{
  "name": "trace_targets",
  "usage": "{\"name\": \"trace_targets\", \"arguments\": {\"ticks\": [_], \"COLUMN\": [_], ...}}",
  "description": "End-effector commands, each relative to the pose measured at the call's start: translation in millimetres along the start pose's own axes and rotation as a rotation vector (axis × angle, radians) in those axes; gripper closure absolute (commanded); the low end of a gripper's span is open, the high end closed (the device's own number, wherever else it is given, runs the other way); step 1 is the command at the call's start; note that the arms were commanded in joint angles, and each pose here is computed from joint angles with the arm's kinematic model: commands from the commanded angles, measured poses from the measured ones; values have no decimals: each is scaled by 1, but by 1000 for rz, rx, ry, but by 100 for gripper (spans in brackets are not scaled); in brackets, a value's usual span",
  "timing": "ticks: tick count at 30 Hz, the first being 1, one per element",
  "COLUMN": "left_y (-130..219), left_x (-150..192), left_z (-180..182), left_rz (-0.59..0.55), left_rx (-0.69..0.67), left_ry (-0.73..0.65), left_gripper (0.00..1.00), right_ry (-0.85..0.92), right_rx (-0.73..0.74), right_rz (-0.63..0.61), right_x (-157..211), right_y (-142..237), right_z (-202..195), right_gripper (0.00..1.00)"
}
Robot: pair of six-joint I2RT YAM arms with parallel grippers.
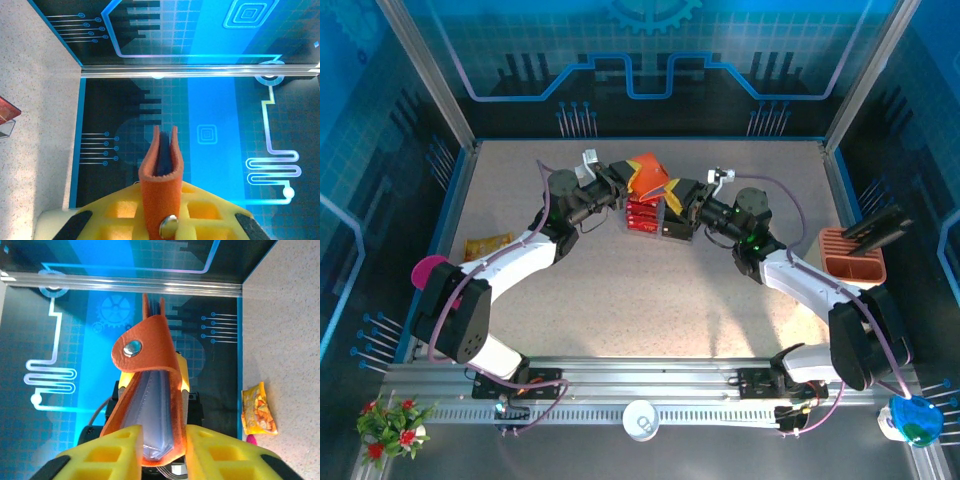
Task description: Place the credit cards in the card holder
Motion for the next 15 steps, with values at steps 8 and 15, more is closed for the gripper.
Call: {"name": "trace_targets", "arguments": {"ticks": [8, 15], "left_y": [-1, -2], "left_x": [-3, 0], "left_z": [-10, -4], "left_rz": [-7, 27], "left_rx": [62, 43], "left_ry": [0, 12], "left_gripper": [100, 100], "right_ry": [15, 27], "right_rx": [-3, -15], "right_rz": [7, 18], "right_x": [-4, -10], "right_y": [-6, -14], "right_z": [-1, -1], "right_gripper": [80, 100]}}
Point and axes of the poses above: each hand's point on the last joint's axis, 136 mm out from that joint toward the fingers, its own y axis back along the fingers, its own z axis along the line the jaws close on, x = y × z, the point moved 9 cm from there along y, back along the fingers, and after that the axes turned 10 degrees about -y, right-handed, at the moved point
